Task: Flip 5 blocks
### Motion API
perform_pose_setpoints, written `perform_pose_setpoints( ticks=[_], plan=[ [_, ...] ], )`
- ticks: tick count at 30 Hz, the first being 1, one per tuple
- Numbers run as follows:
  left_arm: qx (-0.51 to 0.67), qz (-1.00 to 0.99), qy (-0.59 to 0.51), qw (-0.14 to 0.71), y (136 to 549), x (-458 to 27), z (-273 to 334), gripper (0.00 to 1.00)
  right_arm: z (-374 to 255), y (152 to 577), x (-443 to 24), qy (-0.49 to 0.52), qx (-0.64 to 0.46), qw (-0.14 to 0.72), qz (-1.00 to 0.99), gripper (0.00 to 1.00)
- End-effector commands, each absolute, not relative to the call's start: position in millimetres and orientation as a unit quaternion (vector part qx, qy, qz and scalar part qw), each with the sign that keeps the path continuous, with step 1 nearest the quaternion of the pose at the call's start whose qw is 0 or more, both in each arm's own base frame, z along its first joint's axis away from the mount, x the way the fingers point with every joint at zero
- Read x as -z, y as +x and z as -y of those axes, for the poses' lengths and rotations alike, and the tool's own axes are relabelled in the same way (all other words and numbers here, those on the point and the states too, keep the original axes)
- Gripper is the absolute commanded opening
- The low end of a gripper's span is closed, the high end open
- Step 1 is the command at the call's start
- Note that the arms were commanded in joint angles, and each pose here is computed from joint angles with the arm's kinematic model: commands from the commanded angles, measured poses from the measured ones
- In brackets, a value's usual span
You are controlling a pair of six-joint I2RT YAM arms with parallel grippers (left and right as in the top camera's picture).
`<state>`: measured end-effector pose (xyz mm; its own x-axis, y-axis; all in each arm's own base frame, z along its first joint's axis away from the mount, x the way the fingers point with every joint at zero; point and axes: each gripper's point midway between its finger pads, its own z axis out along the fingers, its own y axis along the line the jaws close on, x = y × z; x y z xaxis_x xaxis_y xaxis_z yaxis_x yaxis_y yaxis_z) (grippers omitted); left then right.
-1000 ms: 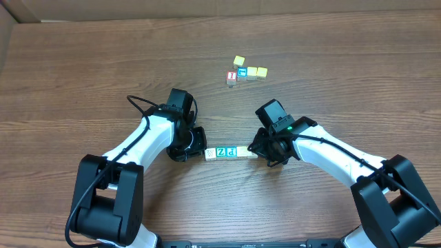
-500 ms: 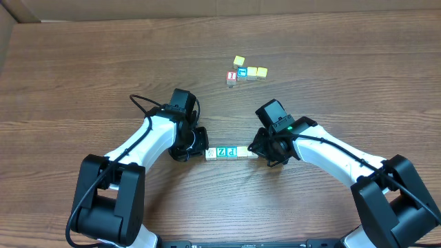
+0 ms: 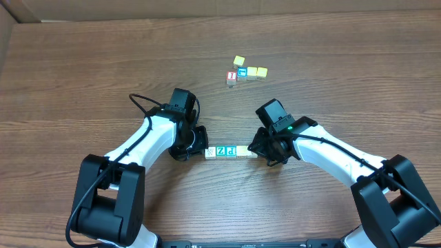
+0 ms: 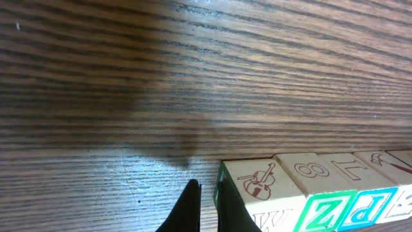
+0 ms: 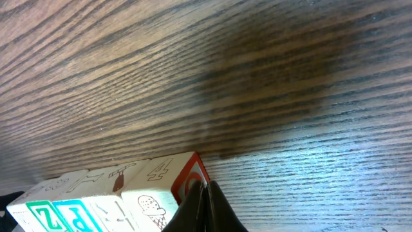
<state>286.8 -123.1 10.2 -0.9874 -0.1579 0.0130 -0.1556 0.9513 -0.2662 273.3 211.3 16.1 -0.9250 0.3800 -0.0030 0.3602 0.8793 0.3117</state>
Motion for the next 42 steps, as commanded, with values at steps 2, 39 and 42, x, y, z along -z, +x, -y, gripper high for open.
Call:
perform_pose_setpoints(
  ticks=[2,39,42],
  plan=[
    [0.137,-0.987,-0.079,-0.004,283,-7,127,0.04,-215,270,-14,0.19,-0.163,0.023,-0.968,0.04],
    [0.161,-0.983,-0.065,0.065,317,-12,136,0.04,-257,229,-18,0.243,-0.187,-0.048,-0.951,0.07],
    [0.164,-0.982,-0.064,0.073,321,-13,137,0.04,-262,224,-18,0.268,-0.189,-0.062,-0.943,0.07]
  ],
)
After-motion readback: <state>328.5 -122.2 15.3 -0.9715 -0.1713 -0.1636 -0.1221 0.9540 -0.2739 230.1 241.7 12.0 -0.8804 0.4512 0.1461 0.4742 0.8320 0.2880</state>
